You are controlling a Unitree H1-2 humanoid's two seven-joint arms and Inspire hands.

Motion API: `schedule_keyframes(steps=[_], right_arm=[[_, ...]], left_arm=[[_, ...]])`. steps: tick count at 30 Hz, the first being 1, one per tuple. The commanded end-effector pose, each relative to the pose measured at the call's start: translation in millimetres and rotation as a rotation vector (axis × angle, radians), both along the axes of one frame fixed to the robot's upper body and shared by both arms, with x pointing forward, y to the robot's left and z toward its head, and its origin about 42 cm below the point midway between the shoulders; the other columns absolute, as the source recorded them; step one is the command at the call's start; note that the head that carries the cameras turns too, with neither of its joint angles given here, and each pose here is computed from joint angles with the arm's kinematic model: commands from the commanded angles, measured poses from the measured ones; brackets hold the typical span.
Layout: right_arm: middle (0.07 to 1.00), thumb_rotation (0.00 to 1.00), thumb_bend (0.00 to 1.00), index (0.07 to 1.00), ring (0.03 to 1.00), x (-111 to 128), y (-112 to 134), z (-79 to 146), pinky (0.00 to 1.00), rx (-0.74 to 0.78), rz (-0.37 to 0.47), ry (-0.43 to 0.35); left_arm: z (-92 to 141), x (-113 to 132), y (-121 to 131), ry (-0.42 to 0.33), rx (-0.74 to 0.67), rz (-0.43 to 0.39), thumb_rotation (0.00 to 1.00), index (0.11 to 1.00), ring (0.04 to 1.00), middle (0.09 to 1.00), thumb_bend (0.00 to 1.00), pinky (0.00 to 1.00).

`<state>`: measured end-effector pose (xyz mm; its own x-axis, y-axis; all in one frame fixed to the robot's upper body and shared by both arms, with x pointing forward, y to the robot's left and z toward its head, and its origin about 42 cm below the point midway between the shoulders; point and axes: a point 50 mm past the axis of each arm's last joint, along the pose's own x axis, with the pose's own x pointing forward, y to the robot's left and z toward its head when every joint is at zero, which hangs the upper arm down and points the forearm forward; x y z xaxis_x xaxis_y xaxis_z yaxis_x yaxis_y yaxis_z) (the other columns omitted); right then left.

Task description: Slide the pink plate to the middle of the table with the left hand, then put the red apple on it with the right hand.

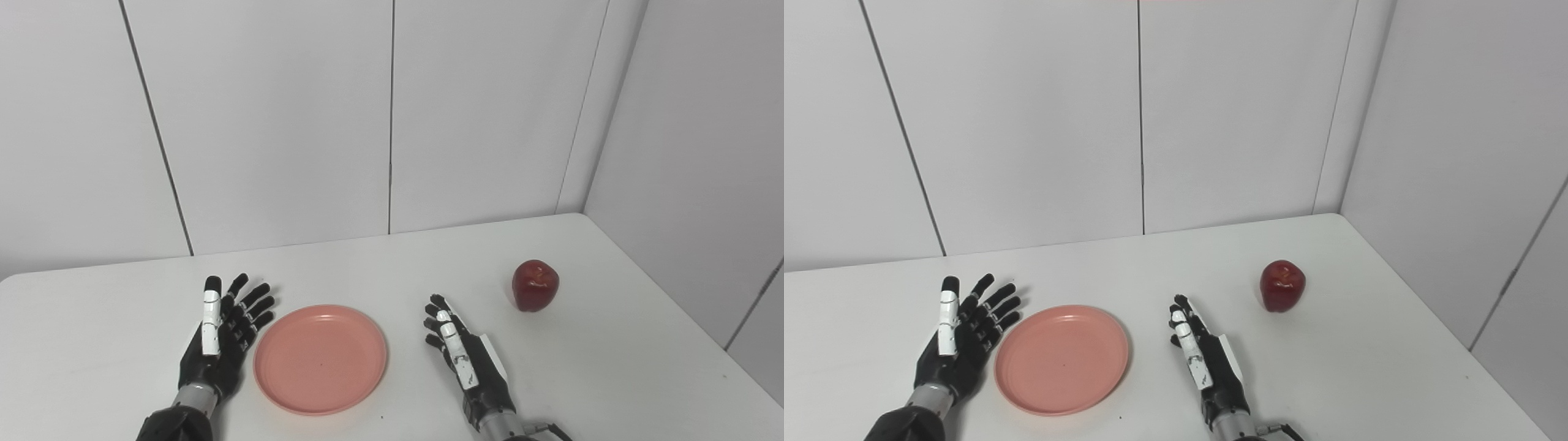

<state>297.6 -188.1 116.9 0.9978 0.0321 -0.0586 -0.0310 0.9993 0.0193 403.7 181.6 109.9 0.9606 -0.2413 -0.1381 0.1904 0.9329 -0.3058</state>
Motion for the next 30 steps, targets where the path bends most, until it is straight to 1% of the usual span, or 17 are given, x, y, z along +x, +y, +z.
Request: schedule_keyframes(steps=[1,4,9,15,24,30], right_arm=[[0.927,1.0,0.8,0.942,0.917,4,18,-1,0.88,0.016,0.059,0.043],[0.929,1.0,0.8,0.941,0.92,4,20,-1,0.88,0.012,0.06,0.044],[0.927,1.0,0.78,0.942,0.92,6,25,-2,0.88,0.007,0.063,0.044],[0.923,1.0,0.8,0.939,0.915,9,30,-6,0.89,0.009,0.063,0.039],[0.922,1.0,0.84,0.938,0.908,11,35,-7,0.89,-0.005,0.069,0.032],[0.915,1.0,0.82,0.934,0.902,11,35,-6,0.88,-0.001,0.066,0.03]], left_arm=[[-34,-15,12,0.139,0.036,0.023,1.0,0.943,0.858,0.851,0.67,0.86],[-33,-14,13,0.139,0.034,0.021,1.0,0.947,0.861,0.853,0.67,0.86],[-34,-13,16,0.139,0.034,0.018,1.0,0.955,0.876,0.863,0.67,0.88],[-37,-11,20,0.139,0.034,0.014,1.0,0.96,0.886,0.869,0.68,0.9],[-34,-9,25,0.141,0.0,0.011,1.0,0.976,0.902,0.878,0.67,0.93],[-35,-8,24,0.146,0.008,0.016,1.0,0.967,0.893,0.87,0.68,0.92]])
